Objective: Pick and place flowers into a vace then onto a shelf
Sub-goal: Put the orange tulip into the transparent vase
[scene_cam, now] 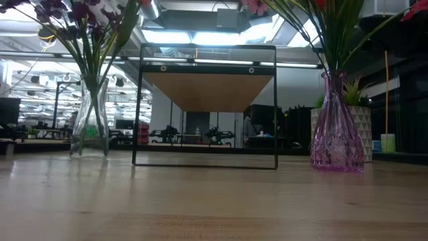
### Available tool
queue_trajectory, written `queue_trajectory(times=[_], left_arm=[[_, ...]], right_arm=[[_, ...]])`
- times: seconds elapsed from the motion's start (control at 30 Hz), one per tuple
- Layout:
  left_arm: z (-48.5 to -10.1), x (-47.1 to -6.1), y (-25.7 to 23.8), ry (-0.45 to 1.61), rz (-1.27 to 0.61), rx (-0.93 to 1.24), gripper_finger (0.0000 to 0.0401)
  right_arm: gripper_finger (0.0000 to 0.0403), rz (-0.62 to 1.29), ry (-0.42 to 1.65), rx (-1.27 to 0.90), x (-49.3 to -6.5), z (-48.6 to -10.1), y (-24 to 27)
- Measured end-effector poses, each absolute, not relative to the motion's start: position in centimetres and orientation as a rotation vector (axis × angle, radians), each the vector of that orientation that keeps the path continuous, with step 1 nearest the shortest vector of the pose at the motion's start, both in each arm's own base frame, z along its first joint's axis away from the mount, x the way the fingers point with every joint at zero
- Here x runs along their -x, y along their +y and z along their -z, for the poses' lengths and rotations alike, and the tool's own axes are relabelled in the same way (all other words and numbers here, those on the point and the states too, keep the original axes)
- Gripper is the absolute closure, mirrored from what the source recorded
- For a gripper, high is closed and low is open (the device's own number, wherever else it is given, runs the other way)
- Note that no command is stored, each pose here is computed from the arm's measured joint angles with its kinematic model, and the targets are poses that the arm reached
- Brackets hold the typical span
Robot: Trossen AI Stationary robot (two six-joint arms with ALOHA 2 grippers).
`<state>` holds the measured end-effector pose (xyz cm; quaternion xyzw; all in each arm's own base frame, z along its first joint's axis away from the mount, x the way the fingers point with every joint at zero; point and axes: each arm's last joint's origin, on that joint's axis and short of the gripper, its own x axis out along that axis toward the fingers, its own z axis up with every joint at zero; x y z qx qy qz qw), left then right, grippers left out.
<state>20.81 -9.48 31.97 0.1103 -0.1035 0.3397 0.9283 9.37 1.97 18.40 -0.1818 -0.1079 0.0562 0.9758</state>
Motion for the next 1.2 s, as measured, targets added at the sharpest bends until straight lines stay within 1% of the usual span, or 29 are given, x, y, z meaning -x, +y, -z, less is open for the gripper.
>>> queue_trajectory(times=[0.1,0.2,0.3,0.53,0.63,0.77,1.1,1.2], left_arm=[[-30.9,-20.3,-9.6,-0.276,-0.625,-0.222,0.0399],[-29.6,-20.3,-9.9,-0.262,-0.608,-0.19,0.0399],[-29.2,-20.6,-10.4,-0.238,-0.609,-0.196,0.0399],[-31.0,-21.0,-11.1,-0.175,-0.687,-0.281,0.0399],[-31.0,-21.0,-11.1,-0.142,-0.714,-0.299,0.0399],[-30.3,-20.9,-10.7,-0.084,-0.769,-0.302,0.0399],[-28.9,-20.1,-8.9,-0.171,-0.774,-0.365,0.0399],[-27.9,-19.8,-8.5,-0.158,-0.776,-0.37,0.0399]], right_arm=[[0.0393,-0.113,-0.217,0.367,-9.4,-18.4,2.0],[0.0393,-0.113,-0.217,0.367,-9.4,-18.4,2.0],[0.0393,-0.113,-0.217,0.367,-9.4,-18.4,2.0],[0.0393,-0.113,-0.217,0.367,-9.4,-18.4,2.0],[0.0393,-0.113,-0.217,0.367,-9.4,-18.4,2.0],[0.0393,-0.113,-0.218,0.367,-9.4,-18.4,2.0],[0.0393,-0.113,-0.218,0.366,-9.4,-18.4,2.0],[0.0393,-0.113,-0.218,0.366,-9.4,-18.4,2.0]])
